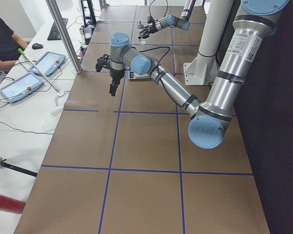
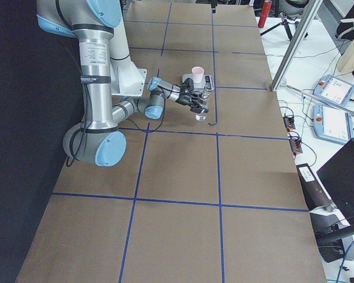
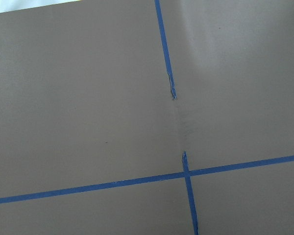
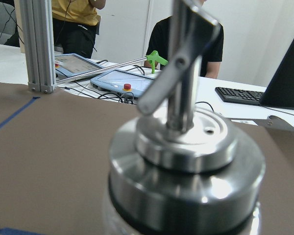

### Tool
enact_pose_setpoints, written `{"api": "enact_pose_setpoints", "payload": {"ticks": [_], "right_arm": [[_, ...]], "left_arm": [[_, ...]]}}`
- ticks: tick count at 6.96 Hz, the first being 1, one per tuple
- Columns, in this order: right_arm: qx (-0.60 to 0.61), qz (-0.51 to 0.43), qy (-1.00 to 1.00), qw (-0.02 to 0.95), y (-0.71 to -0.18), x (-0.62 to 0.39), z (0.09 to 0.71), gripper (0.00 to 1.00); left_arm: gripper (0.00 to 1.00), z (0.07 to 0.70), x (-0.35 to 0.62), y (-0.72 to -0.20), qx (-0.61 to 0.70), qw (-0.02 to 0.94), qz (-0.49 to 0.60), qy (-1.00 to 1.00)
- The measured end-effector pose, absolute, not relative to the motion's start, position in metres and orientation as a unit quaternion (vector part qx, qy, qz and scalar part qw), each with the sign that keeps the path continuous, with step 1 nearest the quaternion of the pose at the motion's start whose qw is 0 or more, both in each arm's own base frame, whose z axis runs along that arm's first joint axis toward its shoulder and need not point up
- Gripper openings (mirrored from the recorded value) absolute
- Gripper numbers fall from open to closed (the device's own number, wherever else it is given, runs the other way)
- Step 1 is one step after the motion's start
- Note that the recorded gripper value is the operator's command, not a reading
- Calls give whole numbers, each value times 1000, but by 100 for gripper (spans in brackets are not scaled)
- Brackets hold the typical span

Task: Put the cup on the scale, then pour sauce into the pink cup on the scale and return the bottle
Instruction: 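Grasp the glass sauce bottle with the right gripper and lift it, then carry the bottle with the right gripper over the pink cup and tilt it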

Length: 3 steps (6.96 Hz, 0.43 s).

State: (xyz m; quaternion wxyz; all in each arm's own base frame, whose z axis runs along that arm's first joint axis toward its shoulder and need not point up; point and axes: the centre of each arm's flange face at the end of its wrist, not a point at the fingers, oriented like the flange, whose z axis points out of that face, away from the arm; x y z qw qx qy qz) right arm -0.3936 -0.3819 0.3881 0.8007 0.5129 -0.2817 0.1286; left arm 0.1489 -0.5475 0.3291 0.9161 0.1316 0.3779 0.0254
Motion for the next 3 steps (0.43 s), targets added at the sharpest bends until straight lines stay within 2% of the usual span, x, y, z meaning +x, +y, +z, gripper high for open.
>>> {"api": "enact_pose_setpoints", "payload": {"ticks": [3], "right_arm": [[516, 121, -335, 779, -401, -414, 314, 0]], "left_arm": [[100, 346, 138, -557, 133, 920, 37, 367]]}}
